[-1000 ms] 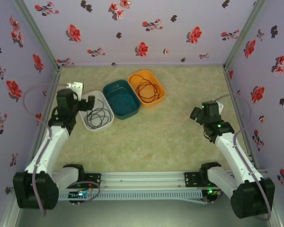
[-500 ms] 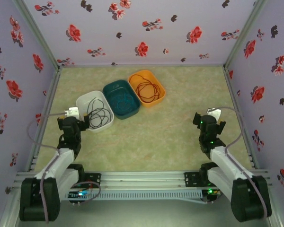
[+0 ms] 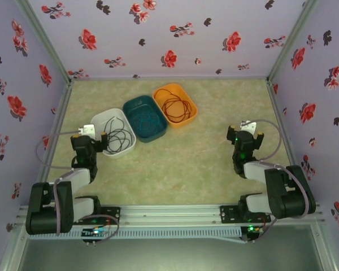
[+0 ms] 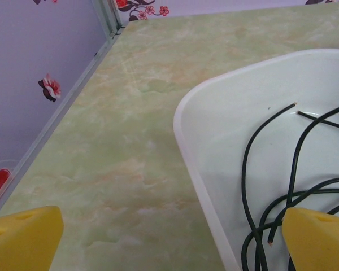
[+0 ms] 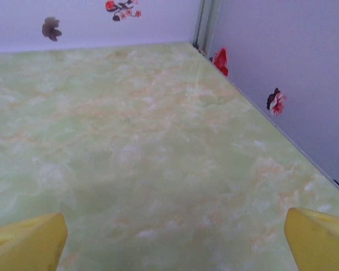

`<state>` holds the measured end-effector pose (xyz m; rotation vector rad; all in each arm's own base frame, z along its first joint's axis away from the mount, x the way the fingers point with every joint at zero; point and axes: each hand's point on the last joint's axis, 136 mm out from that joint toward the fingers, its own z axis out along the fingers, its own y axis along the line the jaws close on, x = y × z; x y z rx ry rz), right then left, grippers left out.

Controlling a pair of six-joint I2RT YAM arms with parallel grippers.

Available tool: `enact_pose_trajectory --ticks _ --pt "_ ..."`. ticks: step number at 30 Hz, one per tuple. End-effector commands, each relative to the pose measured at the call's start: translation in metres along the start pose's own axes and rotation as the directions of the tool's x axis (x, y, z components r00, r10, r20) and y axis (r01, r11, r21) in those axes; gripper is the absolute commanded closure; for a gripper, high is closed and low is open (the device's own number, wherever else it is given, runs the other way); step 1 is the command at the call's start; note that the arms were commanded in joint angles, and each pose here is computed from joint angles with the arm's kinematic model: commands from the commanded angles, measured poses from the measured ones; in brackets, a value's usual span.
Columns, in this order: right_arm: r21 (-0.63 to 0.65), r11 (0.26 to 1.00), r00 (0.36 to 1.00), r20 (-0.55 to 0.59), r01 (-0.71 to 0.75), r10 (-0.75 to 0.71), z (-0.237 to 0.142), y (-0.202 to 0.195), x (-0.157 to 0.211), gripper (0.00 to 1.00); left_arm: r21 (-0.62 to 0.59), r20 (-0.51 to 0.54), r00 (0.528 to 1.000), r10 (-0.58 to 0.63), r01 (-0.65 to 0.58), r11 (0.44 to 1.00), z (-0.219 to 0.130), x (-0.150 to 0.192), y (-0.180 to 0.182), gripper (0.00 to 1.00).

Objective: Untangle the cables

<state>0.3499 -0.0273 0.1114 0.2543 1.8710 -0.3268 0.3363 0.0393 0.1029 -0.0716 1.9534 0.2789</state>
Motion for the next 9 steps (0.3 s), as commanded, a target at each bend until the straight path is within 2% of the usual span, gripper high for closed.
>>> enact_pose_trajectory --ticks 1,9 --pt "0.066 0.997 0.996 0.081 -0.042 0.037 0.0 -0.012 -0.019 0.01 0.004 0.069 0.997 -0.016 0.016 1.0 0.001 -0.022 0.002 0.0" --pt "0.114 0.991 0.994 0.091 -0.074 0.063 -0.001 -0.023 -0.018 0.01 0.009 0.061 0.998 -0.013 0.012 1.0 0.003 -0.021 0.0 0.0"
